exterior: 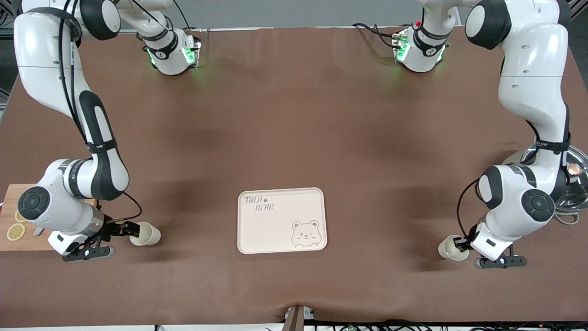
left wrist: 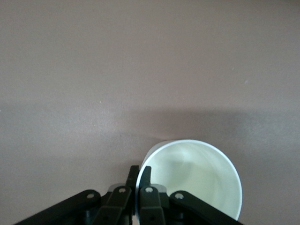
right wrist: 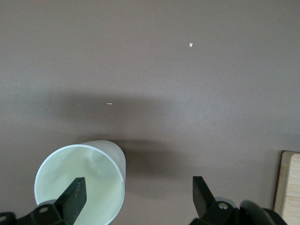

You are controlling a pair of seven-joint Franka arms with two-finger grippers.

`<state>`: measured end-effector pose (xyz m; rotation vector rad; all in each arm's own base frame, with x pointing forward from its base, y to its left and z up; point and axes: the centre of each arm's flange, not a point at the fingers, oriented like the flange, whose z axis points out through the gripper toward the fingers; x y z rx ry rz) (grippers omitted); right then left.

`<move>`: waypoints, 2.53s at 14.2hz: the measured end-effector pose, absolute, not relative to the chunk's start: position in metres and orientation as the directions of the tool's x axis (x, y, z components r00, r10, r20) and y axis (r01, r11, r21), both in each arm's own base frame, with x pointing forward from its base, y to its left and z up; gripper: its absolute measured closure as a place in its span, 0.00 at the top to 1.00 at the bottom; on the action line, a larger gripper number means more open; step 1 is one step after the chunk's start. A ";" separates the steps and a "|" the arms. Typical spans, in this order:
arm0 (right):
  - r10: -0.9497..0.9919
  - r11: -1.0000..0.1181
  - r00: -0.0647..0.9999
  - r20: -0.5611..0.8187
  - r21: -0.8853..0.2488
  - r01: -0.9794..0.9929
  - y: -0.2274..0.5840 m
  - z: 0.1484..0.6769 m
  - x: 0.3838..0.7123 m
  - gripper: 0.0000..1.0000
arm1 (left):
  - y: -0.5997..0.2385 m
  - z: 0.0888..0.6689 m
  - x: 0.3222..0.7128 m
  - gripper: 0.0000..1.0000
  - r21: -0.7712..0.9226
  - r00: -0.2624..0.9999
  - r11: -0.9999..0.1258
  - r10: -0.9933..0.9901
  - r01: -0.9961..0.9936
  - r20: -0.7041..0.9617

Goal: Place white IKEA cup upright on tray with both arms
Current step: 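Lower both grippers around the white cups and close them, then carry both white cups over the bear tray with both grippers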

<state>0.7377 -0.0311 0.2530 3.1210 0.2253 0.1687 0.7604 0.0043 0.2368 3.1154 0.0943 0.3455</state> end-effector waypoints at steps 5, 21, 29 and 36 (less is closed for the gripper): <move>0.144 -0.990 0.981 0.128 0.021 0.142 -0.031 0.240 0.740 1.00 | -0.023 0.262 0.760 0.04 0.045 0.965 -0.986 0.168 0.162 0.202; 0.151 -0.989 0.981 0.122 0.017 0.150 -0.025 0.231 0.740 0.13 | -0.261 0.290 0.713 0.04 0.135 0.861 -0.867 0.494 0.479 0.120; 0.152 -0.988 0.980 0.132 0.010 0.152 -0.020 0.236 0.742 0.04 | -0.367 0.299 0.669 0.04 0.145 0.784 -0.799 0.601 0.583 0.156; 0.126 -0.991 0.988 0.085 -0.033 0.129 -0.012 0.245 0.744 0.04 | -0.427 0.279 0.632 0.04 0.135 0.778 -0.790 0.613 0.598 0.137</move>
